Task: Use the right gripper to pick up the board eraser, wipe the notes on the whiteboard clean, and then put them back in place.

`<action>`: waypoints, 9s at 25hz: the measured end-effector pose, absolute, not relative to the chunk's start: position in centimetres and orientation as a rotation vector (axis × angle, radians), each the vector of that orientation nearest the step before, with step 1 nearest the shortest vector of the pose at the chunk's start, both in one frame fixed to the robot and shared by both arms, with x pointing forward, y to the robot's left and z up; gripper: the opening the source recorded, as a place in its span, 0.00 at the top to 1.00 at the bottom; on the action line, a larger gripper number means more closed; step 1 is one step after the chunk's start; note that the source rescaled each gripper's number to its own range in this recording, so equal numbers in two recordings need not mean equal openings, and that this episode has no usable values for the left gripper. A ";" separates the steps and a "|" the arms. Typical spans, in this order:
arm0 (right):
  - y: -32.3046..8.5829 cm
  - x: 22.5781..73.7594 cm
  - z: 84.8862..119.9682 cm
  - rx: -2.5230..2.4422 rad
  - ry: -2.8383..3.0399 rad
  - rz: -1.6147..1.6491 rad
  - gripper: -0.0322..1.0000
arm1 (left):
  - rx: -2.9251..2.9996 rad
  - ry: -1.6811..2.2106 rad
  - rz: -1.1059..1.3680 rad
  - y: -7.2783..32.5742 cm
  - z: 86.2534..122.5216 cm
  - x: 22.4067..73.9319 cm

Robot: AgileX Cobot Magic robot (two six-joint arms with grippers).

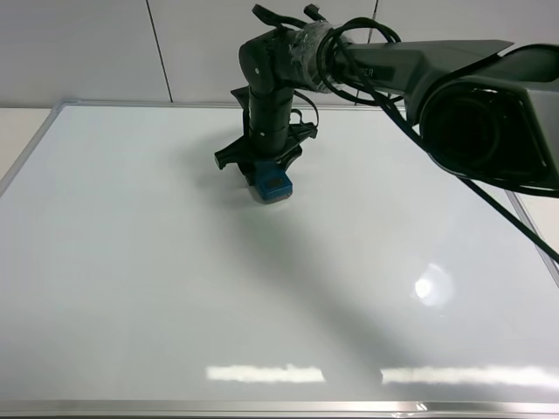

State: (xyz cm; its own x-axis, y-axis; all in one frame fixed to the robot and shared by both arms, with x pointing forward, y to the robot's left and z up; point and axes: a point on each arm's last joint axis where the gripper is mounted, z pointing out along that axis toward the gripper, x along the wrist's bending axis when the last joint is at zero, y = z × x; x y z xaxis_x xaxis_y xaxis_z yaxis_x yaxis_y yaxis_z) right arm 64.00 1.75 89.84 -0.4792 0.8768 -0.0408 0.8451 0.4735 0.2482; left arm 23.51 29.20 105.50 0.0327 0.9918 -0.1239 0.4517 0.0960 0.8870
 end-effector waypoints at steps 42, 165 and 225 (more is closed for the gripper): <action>3.7 59.9 97.1 1.375 2.701 0.344 0.95 | 1.477 1.544 0.821 29.2 105.5 23.5; -28.8 23.7 109.5 1.379 1.652 1.144 0.00 | 1.477 1.544 0.821 29.2 105.5 23.5; -29.8 23.4 105.2 1.509 1.603 0.966 0.00 | 1.477 1.544 0.821 29.2 105.5 23.5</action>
